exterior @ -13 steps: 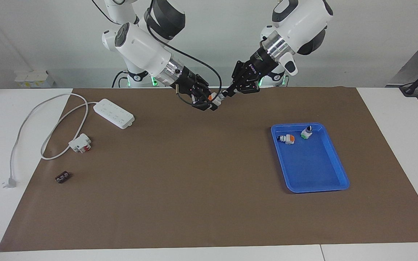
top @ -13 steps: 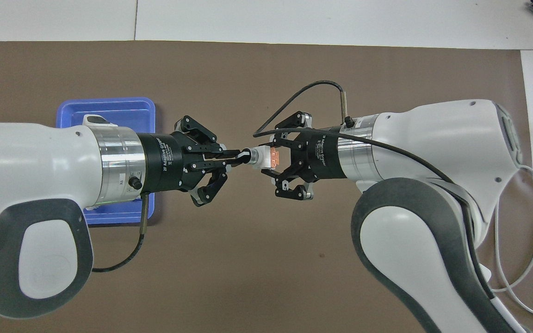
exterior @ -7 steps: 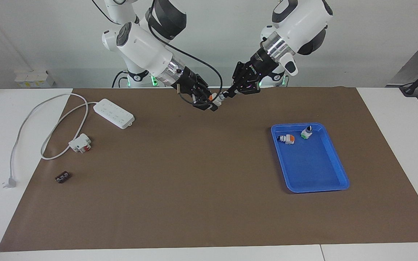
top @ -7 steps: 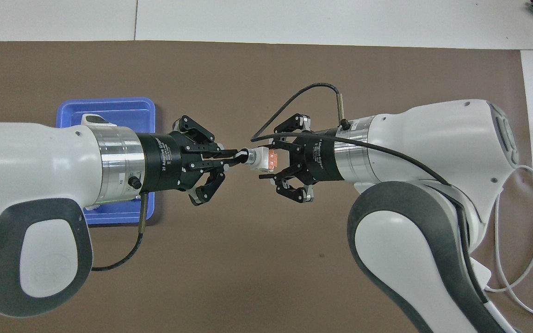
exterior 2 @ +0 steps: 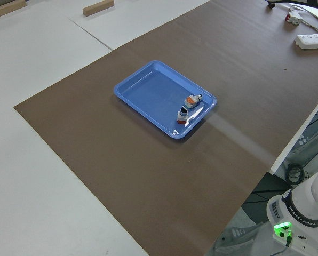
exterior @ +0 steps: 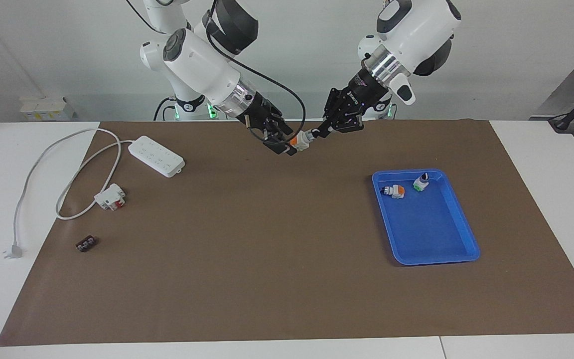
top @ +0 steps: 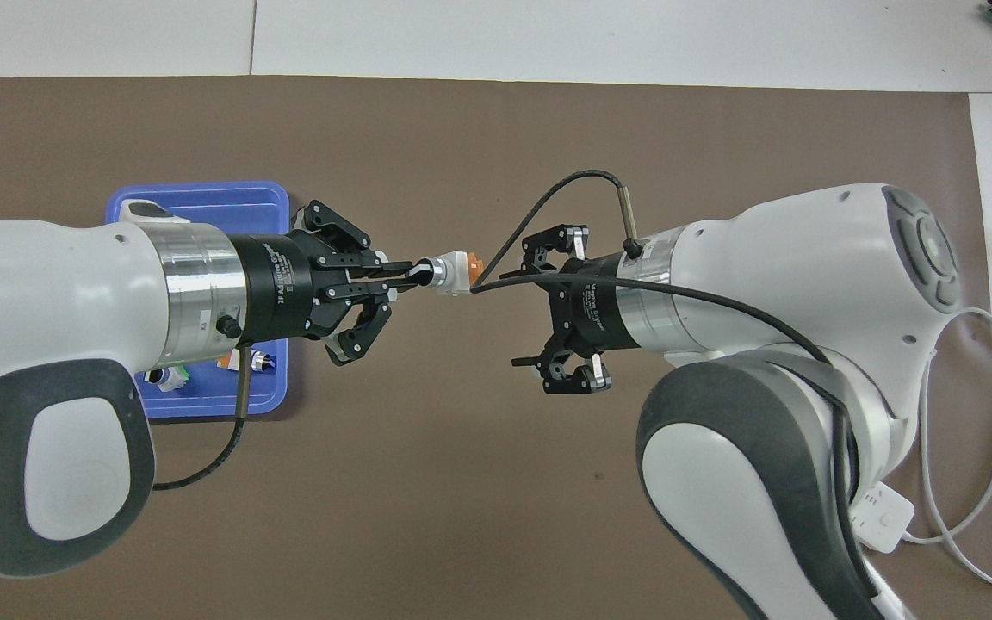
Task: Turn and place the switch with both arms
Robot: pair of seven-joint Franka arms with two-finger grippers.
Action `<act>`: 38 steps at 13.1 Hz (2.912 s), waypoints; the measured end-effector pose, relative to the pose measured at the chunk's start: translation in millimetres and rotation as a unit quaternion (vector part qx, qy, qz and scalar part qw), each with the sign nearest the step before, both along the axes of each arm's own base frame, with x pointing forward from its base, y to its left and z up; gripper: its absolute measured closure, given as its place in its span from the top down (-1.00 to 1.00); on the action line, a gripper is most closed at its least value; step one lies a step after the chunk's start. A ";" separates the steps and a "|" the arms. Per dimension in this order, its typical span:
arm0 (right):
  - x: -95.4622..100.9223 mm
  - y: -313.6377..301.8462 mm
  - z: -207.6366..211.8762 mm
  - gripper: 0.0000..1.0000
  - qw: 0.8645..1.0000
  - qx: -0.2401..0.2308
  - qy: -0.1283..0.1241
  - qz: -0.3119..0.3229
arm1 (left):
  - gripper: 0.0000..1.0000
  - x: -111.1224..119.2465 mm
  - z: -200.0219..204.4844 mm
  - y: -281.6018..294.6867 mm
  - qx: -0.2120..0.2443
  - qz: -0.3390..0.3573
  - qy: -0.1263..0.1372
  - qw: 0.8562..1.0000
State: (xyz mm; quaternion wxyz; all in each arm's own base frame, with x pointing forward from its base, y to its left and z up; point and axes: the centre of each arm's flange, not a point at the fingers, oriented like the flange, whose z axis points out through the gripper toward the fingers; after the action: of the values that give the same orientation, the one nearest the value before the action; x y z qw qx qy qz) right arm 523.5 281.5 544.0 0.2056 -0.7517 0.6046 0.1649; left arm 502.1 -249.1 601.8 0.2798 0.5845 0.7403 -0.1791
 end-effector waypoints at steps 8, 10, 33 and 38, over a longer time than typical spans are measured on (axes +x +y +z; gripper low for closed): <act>4.2 -91.3 9.0 0.98 0.937 -0.136 -0.112 0.301 | -0.80 29.4 -52.0 143.6 0.182 -0.084 -0.085 0.976; 10.8 -116.6 15.6 0.98 0.907 -0.169 -0.141 0.359 | -0.80 26.7 -64.7 202.8 0.222 -0.139 -0.114 0.958; 16.2 -249.7 72.2 0.99 0.769 -0.230 -0.185 0.566 | 0.88 23.7 -36.6 209.6 0.303 -0.641 -0.139 0.692; 13.1 -249.3 80.0 0.94 0.771 -0.223 -0.175 0.570 | 0.88 25.3 21.1 204.0 0.266 -0.714 -0.149 0.630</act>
State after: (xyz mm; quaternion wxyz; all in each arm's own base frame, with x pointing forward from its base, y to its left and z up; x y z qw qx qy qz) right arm 536.7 32.2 624.0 0.0030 -0.9990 0.0385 -0.0223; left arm 527.4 -45.1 622.9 0.0031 0.9981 0.0545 -0.0285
